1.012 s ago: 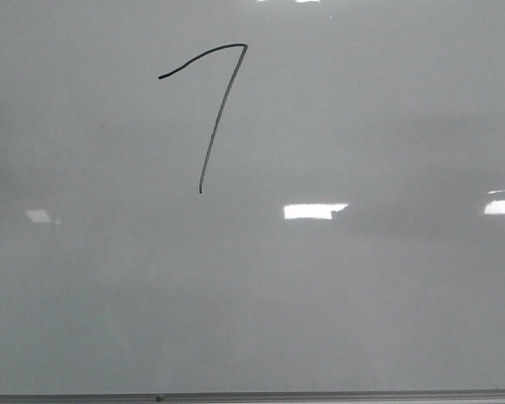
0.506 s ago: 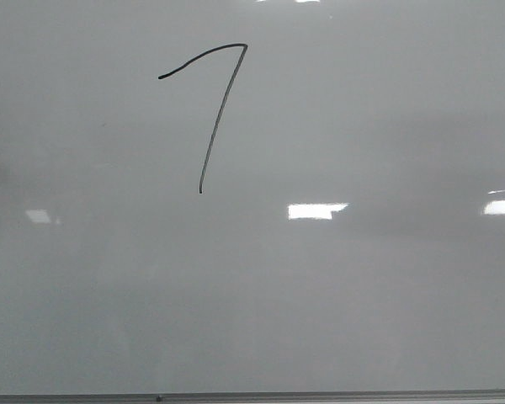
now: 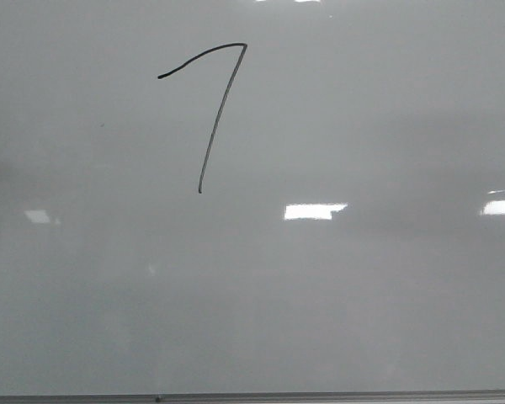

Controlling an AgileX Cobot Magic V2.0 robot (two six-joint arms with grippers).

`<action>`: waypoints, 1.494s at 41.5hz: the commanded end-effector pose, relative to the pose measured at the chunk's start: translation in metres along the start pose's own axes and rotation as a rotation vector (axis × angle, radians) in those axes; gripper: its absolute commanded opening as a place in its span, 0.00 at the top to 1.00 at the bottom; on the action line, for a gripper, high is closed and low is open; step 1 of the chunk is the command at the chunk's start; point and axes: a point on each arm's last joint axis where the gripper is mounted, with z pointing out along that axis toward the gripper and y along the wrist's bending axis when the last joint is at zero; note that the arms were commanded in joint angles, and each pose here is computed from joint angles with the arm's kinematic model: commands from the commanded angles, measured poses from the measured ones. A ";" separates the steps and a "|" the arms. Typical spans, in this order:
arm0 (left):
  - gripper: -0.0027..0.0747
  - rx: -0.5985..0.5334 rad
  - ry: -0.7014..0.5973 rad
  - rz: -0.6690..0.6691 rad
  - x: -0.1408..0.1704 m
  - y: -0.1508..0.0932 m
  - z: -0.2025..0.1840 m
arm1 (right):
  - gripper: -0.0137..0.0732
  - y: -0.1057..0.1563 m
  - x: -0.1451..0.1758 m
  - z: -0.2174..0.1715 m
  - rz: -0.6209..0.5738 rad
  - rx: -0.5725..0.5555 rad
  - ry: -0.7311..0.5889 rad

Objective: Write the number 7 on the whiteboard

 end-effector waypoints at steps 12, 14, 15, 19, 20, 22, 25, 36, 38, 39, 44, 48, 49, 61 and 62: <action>0.28 0.044 -0.234 0.039 -0.039 -0.006 -0.076 | 0.92 -0.002 -0.014 -0.002 0.014 0.031 -0.094; 0.28 0.053 -0.254 0.047 -0.040 -0.007 -0.087 | 0.92 -0.002 -0.014 -0.002 0.014 0.031 -0.094; 0.29 0.058 -0.263 0.049 -0.040 -0.008 -0.092 | 0.92 -0.002 -0.014 -0.002 0.014 0.031 -0.093; 0.37 0.080 -0.293 0.058 -0.040 -0.010 -0.114 | 0.92 -0.002 -0.014 -0.002 0.014 0.031 -0.093; 0.41 0.088 -0.298 0.064 -0.040 -0.011 -0.121 | 0.92 -0.002 -0.014 -0.002 0.014 0.031 -0.093; 0.48 0.096 -0.304 0.079 -0.038 -0.012 -0.130 | 0.92 -0.002 -0.014 -0.002 0.014 0.031 -0.092; 0.60 0.103 -0.315 0.114 -0.035 -0.013 -0.146 | 0.92 -0.002 -0.014 -0.002 0.014 0.031 -0.092; 0.98 0.143 -0.384 0.156 -0.020 -0.017 -0.198 | 0.92 -0.002 -0.014 -0.002 0.014 0.029 -0.088; 0.99 0.151 -0.398 0.164 -0.016 -0.017 -0.208 | 0.92 -0.002 -0.014 -0.002 0.014 0.029 -0.088; 0.99 0.154 -0.405 0.167 -0.015 -0.018 -0.212 | 0.92 -0.002 -0.014 -0.002 0.014 0.029 -0.088; 0.99 0.169 -0.453 0.182 -0.002 -0.019 -0.235 | 0.92 -0.002 -0.014 -0.002 0.014 0.029 -0.088; 0.99 0.172 -0.524 0.185 0.011 -0.019 -0.253 | 0.92 -0.002 -0.014 -0.002 0.014 0.029 -0.088; 0.99 0.173 -0.541 0.184 0.014 -0.019 -0.257 | 0.92 -0.002 -0.014 -0.002 0.014 0.029 -0.088; 0.99 0.171 -0.763 0.192 0.054 -0.018 -0.298 | 0.92 -0.002 -0.014 -0.002 0.014 0.029 -0.088; 0.99 0.169 -0.781 0.192 0.056 -0.018 -0.301 | 0.92 -0.002 -0.014 -0.002 0.014 0.029 -0.088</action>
